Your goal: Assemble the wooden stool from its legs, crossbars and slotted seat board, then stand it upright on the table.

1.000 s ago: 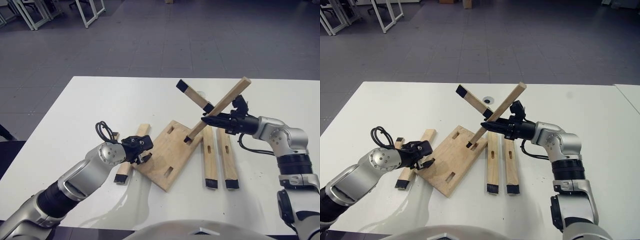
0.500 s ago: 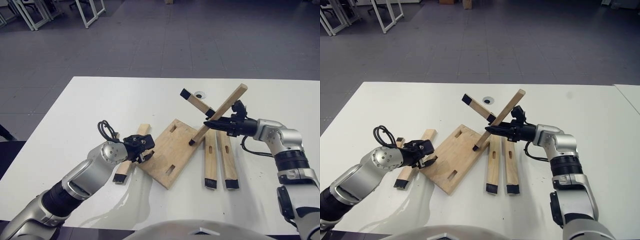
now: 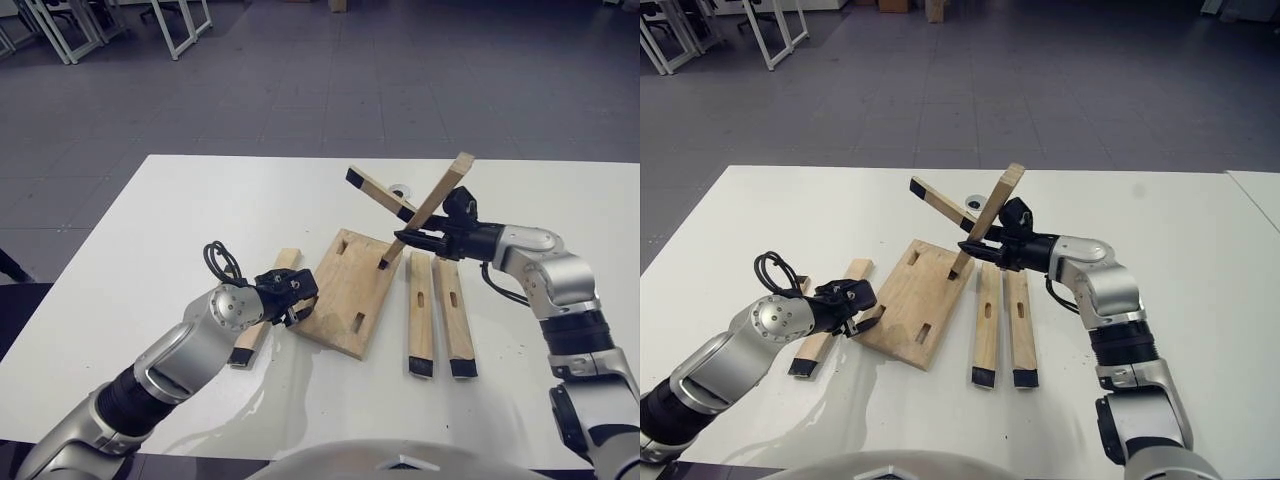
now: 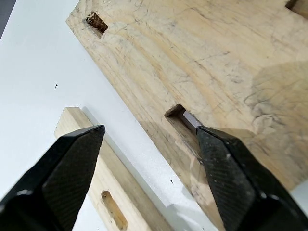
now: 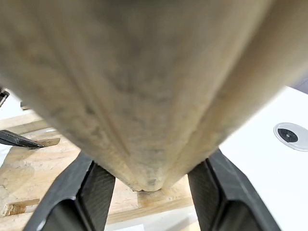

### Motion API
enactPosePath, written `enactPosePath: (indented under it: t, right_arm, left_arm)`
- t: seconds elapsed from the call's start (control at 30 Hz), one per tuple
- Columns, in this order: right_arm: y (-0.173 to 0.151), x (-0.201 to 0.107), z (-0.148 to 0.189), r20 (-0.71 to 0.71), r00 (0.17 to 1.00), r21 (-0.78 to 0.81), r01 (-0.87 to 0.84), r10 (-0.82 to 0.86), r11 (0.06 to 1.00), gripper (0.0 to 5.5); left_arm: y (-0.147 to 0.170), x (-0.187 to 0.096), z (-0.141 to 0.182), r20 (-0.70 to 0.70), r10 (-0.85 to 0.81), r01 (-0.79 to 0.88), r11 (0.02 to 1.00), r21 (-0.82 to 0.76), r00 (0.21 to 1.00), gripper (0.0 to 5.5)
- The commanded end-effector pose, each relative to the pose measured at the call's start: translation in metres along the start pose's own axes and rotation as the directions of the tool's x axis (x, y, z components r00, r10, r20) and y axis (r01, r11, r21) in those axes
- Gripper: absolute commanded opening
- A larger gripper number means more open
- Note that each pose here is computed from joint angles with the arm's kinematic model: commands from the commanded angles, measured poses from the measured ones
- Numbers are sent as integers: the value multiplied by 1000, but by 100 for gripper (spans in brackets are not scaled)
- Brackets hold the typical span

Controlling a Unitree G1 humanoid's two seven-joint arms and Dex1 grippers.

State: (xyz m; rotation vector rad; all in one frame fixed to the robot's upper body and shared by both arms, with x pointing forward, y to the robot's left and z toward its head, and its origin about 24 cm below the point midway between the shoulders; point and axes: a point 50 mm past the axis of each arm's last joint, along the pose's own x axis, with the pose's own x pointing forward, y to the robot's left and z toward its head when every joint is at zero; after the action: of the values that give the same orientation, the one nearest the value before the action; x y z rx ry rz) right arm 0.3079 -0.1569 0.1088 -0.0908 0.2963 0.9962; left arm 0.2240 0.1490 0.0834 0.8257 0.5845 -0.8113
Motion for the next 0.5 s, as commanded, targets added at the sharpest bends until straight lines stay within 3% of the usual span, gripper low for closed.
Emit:
enactPosePath:
  t: [0.03,0.3,0.5]
  right_arm:
    - [1,-5,-33,-154,988,100,13,2,995,203]
    - [11,-8,-33,-182,976,114,-102,122,988,203]
    - [-4,-11,-80,-378,918,150,-68,120,986,202]
  left_arm:
    - [-8,2,-4,-18,-42,42,999,-21,999,353]
    - [-8,4,-6,-17,-39,39,998,-39,999,353]
    - [-6,5,-4,-8,-29,28,999,-40,1000,353]
